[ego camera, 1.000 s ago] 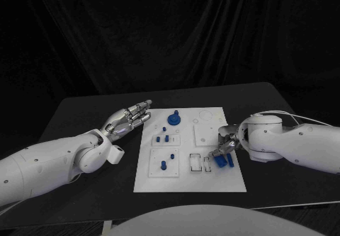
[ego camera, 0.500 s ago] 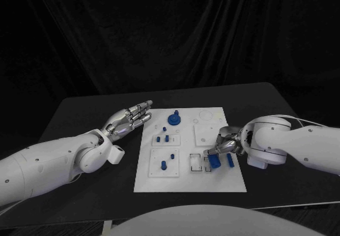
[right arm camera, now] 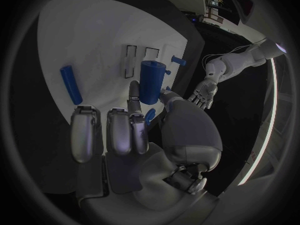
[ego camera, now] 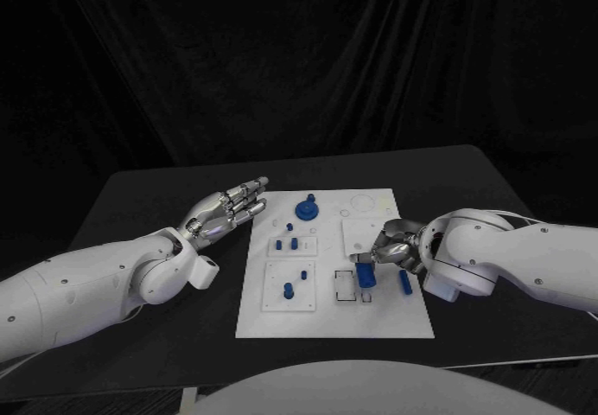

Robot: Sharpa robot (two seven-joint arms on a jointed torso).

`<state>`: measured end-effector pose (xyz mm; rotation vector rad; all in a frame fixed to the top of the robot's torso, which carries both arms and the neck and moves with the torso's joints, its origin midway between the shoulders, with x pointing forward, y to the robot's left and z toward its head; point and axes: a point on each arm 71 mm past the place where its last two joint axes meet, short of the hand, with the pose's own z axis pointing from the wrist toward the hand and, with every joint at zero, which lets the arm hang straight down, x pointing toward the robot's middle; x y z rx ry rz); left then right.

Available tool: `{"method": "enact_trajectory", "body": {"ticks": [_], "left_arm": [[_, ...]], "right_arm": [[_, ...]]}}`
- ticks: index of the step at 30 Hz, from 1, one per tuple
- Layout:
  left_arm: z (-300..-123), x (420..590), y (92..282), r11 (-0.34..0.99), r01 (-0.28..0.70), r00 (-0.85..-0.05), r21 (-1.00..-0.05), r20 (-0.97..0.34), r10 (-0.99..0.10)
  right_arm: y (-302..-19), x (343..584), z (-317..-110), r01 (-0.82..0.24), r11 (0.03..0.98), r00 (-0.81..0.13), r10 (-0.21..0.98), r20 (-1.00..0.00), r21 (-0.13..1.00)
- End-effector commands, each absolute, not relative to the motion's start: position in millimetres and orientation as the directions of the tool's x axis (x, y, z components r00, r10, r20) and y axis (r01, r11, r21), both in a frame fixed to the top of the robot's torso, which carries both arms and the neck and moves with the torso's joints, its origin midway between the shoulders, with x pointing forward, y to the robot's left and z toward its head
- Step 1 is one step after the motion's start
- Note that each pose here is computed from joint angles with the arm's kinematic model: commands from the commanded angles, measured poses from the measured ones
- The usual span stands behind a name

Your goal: Assemble the parts on the task board

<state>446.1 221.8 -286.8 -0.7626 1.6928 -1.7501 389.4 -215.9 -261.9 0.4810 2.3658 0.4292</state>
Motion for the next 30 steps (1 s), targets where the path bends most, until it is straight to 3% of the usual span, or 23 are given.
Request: {"method": "enact_trajectory", "body": {"ticks": [1, 30], "left_arm": [[-286.1, 445.0, 220.1, -0.041, 0.019, -0.675, -0.999, 0.018, -0.738], [-286.8, 444.5, 219.5, -0.04, 0.009, -0.681, -0.999, 0.023, -0.732]], "right_arm": [[-215, 388, -264, 0.27, 0.843, -0.654, 0.515, -0.554, 0.465], [-198, 375, -283, 0.239, 0.872, -0.736, 0.449, -0.507, 0.426]]}}
